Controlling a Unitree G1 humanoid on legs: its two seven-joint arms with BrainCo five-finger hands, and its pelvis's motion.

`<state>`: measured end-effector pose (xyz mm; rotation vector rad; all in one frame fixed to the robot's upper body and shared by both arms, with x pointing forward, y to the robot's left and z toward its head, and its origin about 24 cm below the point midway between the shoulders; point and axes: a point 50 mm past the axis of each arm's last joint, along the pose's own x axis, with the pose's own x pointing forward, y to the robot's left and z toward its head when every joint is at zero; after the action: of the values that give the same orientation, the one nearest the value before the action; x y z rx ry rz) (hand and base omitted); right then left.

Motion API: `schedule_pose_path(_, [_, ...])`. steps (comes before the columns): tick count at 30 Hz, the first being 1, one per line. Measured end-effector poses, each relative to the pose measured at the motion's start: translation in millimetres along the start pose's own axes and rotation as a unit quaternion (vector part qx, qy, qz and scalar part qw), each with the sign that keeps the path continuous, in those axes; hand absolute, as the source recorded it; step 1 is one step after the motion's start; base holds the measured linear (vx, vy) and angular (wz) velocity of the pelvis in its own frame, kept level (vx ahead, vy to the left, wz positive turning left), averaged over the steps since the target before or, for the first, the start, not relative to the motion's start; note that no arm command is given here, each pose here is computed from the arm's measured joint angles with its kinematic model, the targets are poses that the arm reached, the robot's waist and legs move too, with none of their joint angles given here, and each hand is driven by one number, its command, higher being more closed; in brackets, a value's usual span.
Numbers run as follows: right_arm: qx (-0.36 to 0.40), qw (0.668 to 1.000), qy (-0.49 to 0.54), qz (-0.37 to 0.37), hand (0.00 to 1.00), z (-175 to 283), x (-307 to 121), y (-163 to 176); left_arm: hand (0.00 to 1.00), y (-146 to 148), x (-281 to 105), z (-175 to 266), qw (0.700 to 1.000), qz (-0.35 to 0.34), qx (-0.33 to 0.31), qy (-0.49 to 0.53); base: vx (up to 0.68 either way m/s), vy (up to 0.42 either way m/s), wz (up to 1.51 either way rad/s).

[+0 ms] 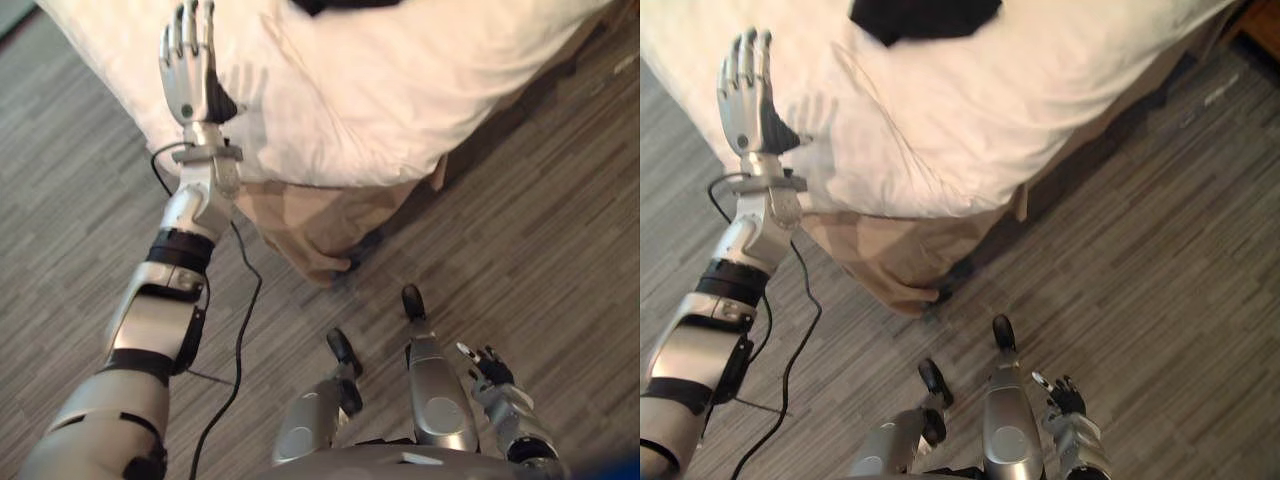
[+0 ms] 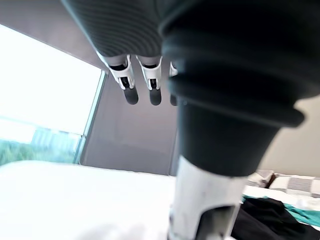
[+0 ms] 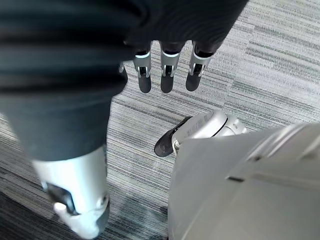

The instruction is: Tidy the bed and pick cloth on bed and put in laundry

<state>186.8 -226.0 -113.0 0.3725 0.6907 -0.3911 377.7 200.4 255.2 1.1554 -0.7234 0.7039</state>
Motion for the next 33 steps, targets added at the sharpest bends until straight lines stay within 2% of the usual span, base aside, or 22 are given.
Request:
schedule_pose_path(1, [0.0, 1.0, -0.017, 0.014, 0.0, 8, 1, 7, 1.0, -1, 3, 5, 1.0, -0.003, 0.004, -0.002, 0.0, -0.021, -0.17])
schedule_pose_path(7, [0.019, 0.992, -0.102, 0.075, 0.0, 51, 3, 37, 1.0, -10, 11, -2, 0.985, -0.116, 0.014, 0.127, -0.01, -0.015, -0.05])
schedule_pose_path(12, [0.033, 0.988, -0.12, 0.096, 0.0, 63, 1, 44, 1.0, -8, 16, -13, 0.967, -0.149, -0.026, 0.206, -0.04, -0.013, 0.06])
schedule_pose_path(16, [0.028, 0.988, -0.117, 0.097, 0.0, 65, 0, 43, 1.0, -11, 14, -15, 0.964, -0.156, -0.04, 0.212, 0.03, 0.001, 0.03])
schedule_pose_path(20, [0.022, 0.99, -0.102, 0.09, 0.0, 63, 1, 38, 1.0, -19, 10, -8, 0.968, -0.167, -0.059, 0.176, 0.13, 0.007, 0.2])
schedule_pose_path(24, [0.021, 0.995, -0.062, 0.073, 0.0, 47, 5, 30, 1.0, -29, -10, -5, 0.973, -0.184, -0.077, 0.12, 0.14, 0.008, 0.26])
schedule_pose_path(29, [0.021, 0.999, 0.016, 0.035, 0.0, 16, 7, 15, 1.0, -18, -40, -19, 0.978, -0.193, -0.064, 0.042, 0.11, 0.009, 0.27])
schedule_pose_path(33, [0.024, 0.998, 0.051, 0.009, 0.0, -3, 4, 2, 1.0, -7, -79, -21, 0.97, -0.222, -0.095, -0.028, 0.06, 0.007, 0.25])
